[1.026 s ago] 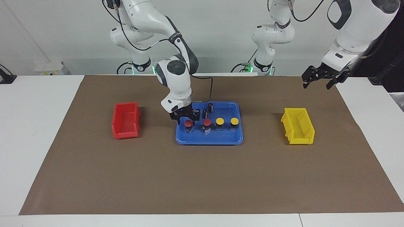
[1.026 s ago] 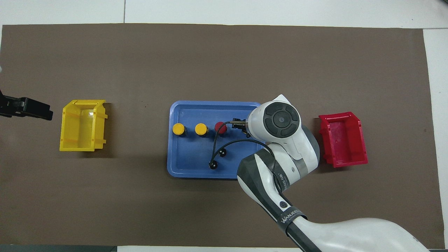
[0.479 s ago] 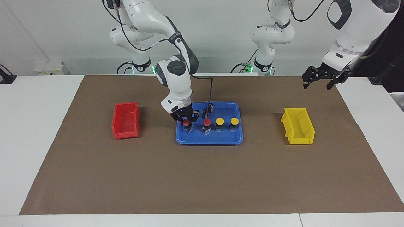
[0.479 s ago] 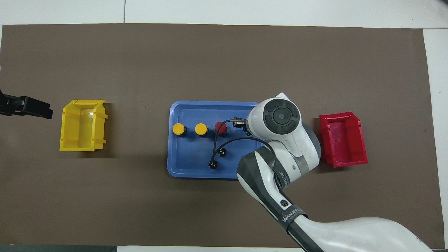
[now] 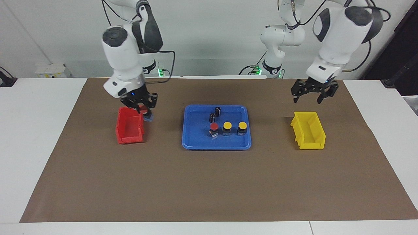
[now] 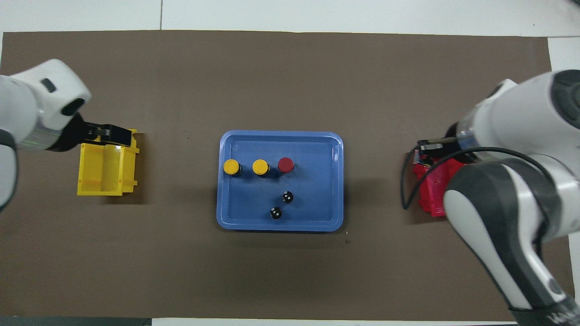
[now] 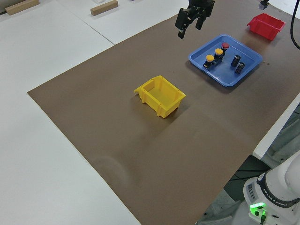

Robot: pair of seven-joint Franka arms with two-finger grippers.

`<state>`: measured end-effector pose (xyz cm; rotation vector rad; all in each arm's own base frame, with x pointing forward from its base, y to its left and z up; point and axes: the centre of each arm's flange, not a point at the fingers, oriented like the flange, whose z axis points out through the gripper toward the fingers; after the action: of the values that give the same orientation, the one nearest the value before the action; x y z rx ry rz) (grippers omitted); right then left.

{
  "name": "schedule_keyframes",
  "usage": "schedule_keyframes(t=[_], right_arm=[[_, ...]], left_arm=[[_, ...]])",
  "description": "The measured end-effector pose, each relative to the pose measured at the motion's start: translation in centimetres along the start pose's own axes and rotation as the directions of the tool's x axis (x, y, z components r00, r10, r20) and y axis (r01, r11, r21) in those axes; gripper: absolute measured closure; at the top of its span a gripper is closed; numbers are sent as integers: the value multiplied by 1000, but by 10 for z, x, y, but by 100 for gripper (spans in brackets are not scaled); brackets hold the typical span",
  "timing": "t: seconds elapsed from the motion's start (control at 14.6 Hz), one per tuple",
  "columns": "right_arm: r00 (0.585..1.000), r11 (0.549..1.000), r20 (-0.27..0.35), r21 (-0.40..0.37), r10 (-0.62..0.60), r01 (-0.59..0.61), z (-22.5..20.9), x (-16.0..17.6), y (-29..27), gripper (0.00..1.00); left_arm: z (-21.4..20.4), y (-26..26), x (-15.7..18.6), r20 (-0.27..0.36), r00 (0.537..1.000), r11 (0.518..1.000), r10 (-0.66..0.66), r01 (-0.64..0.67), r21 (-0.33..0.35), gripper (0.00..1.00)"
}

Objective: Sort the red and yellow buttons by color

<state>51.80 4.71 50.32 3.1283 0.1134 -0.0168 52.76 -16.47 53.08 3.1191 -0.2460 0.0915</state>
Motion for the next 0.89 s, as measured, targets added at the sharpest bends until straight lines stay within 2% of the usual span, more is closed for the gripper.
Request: schedule_keyframes(t=[0.21, 0.27, 0.48, 0.68, 0.89], right_arm=[[1000, 1000, 10, 4, -20, 20, 36, -35, 56, 59], [1000, 1000, 13, 5, -22, 22, 49, -40, 58, 59], [999, 999, -6, 1, -32, 32, 86, -43, 52, 59], [999, 999, -34, 0, -33, 33, 128, -45, 51, 59], [998, 999, -46, 0, -38, 38, 160, -45, 49, 59]], left_arm=[[49, 58, -5, 16, 999, 998, -43, 44, -47, 3], [61, 76, -6, 22, 998, 998, -51, 52, -48, 7], [100, 125, -11, 36, 997, 997, -61, 63, -45, 7], [134, 137, -14, 22, 997, 996, -72, 73, -50, 7], [150, 146, -18, 25, 996, 995, -88, 89, -49, 7]])
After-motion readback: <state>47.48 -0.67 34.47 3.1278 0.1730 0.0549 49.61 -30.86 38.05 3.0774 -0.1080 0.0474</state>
